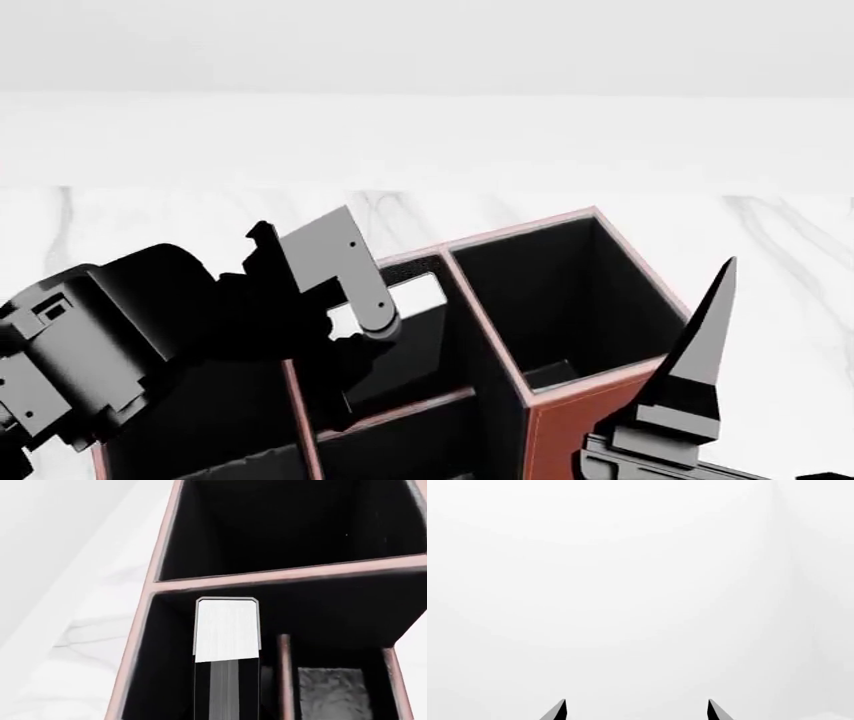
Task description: Pick up the book and place it in the front compartment of the caddy.
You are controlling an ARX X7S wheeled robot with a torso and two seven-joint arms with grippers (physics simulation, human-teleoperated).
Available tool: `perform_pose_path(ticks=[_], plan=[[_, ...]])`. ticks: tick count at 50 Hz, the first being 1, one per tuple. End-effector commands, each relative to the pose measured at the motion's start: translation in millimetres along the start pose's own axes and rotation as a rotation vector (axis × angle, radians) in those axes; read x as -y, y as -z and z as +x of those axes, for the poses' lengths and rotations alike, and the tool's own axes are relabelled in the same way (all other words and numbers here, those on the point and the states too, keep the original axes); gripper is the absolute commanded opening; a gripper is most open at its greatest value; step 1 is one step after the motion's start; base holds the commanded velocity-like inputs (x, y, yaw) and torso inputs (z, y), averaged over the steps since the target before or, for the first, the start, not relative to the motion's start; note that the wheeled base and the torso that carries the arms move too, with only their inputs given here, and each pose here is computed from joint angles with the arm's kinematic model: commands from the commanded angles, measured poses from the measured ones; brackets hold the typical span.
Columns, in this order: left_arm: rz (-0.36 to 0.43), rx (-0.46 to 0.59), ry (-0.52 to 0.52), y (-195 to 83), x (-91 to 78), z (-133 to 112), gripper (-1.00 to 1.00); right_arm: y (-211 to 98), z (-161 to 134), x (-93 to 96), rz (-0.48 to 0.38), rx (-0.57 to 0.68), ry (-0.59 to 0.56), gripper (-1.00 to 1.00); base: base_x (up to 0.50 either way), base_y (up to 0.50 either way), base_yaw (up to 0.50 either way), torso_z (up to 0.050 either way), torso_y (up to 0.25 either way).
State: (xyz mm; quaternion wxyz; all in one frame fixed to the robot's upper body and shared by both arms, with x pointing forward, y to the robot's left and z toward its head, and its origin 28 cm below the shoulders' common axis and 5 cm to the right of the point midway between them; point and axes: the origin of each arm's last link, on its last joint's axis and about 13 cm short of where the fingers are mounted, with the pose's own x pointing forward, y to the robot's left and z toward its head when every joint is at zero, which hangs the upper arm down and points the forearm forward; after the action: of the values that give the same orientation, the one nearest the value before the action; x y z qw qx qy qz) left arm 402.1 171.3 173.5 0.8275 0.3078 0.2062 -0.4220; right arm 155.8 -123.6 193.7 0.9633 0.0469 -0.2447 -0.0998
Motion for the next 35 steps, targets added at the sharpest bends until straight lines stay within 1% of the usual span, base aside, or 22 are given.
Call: perform_pose_path(ticks=[1, 14, 25, 35], plan=[[-0.001, 0.06, 0.034, -10, 0.9, 12, -1.0, 6, 2, 0.0, -0.031, 0.029, -0.037, 1.0, 0.0, 0.0, 0.0, 0.0, 0.0], [-0.011, 0.057, 0.045, -3, 0.4, 22, -1.0, 9, 3, 0.1, -0.034, 0.02, -0.038, 1.0, 0.0, 0.0, 0.0, 0.001, 0.001], [-0.016, 0.059, 0.049, 2, -0.9, 25, -1.0, 11, 3, -0.3, -0.04, 0.011, -0.039, 1.0, 0.0, 0.0, 0.0, 0.0, 0.002], [-0.025, 0.058, 0.064, 10, 3.5, 29, -1.0, 14, 3, -0.2, -0.043, 0.004, -0.038, 1.0, 0.0, 0.0, 0.0, 0.0, 0.001]])
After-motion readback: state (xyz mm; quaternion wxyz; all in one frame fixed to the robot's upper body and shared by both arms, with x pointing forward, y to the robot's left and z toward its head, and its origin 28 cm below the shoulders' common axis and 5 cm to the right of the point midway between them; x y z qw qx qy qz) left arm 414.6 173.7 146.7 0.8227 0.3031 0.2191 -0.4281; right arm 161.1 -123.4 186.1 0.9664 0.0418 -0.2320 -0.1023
